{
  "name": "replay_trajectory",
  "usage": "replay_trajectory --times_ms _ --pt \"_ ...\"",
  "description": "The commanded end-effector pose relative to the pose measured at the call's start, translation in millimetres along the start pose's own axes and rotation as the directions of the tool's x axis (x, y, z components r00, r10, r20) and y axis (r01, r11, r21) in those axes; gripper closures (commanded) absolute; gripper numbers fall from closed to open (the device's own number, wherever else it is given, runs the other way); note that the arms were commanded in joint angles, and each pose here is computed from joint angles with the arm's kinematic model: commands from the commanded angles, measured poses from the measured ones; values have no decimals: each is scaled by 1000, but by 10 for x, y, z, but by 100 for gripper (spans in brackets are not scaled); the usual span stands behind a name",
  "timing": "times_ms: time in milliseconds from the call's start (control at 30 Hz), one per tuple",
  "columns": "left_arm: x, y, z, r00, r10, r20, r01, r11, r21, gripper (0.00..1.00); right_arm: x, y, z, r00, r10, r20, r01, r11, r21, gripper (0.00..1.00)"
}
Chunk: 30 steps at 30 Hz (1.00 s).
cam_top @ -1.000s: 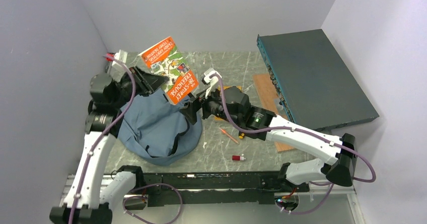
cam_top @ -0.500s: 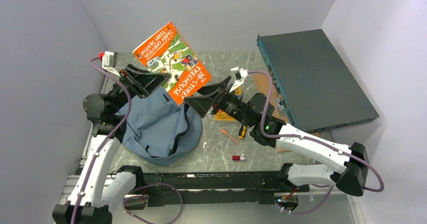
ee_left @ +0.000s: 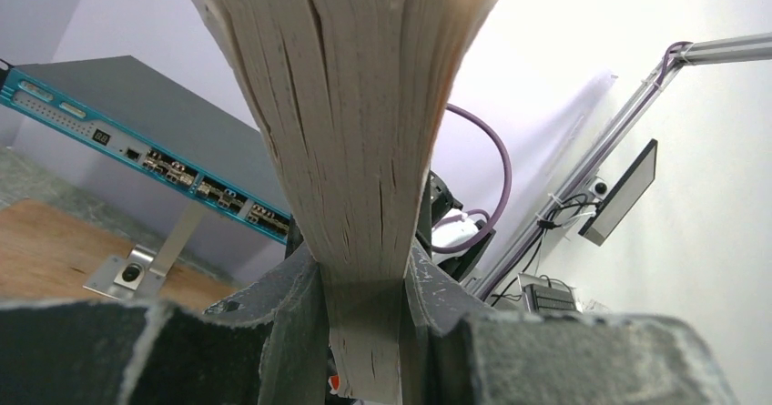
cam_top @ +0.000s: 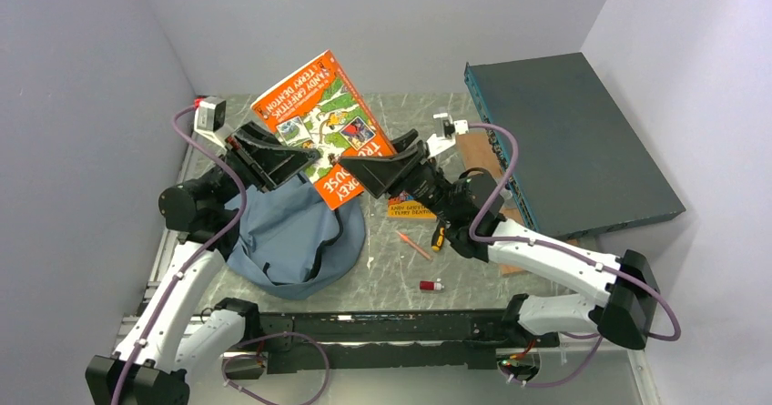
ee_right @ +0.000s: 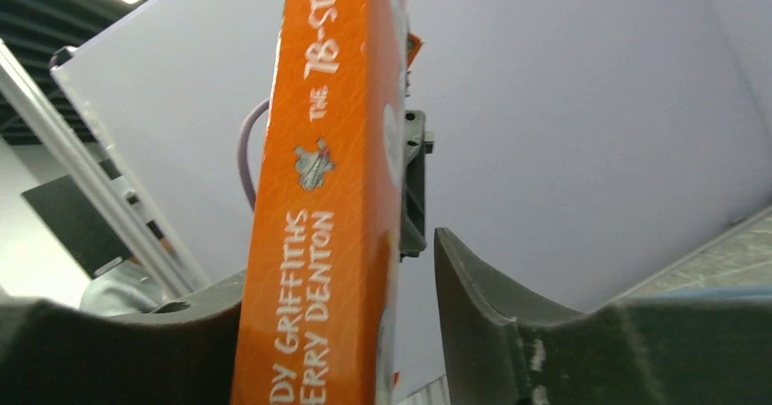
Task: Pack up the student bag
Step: Pick up the book from the center of the board.
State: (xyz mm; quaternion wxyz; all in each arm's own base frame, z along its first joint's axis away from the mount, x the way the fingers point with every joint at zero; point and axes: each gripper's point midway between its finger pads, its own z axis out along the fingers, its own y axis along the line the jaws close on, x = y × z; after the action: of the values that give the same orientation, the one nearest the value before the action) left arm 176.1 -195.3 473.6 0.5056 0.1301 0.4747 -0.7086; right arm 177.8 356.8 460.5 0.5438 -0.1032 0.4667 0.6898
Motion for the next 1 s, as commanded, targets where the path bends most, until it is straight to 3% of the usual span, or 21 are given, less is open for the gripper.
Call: replay_trajectory --times_ms 0,267,300,400,433,533,633,700,867,967 --pt "-66 -216 45 996 69 49 -73 993 88 100 -36 293 72 999 51 4 -50 986 -162 54" --pt "152 116 16 994 96 -45 -98 995 -27 100 69 169 74 996 75 -41 -80 987 -138 92" --pt "200 203 -14 992 102 -69 -106 992 -70 93 51 155 64 998 51 -36 -55 990 -132 96" --pt "323 578 -186 984 118 -131 -150 950 -274 37 -57 74 44 999 -27 -22 26 998 -61 100" --pt "359 749 -292 981 116 -154 -166 913 -374 23 -69 -26 42 998 -61 -32 61 998 -2 100" --pt "510 1204 -763 952 96 -292 -266 730 -629 4 -188 -315 -43 984 -169 -55 176 966 188 100" --pt "709 1525 -1300 919 -28 -394 -322 525 -788 0 -306 -723 -206 961 -262 -89 275 875 399 100" --pt "951 1643 -1584 888 -163 -430 -322 449 -834 0 -337 -921 -316 940 -307 -148 340 810 478 100" --pt "1609 1708 -1653 808 -381 -449 -229 499 -836 0 -380 -1203 -571 897 -372 -240 440 697 566 100" --pt "1821 1730 -1637 754 -414 -510 -305 466 -830 0 -385 -1308 -683 899 -348 -267 438 675 594 100"
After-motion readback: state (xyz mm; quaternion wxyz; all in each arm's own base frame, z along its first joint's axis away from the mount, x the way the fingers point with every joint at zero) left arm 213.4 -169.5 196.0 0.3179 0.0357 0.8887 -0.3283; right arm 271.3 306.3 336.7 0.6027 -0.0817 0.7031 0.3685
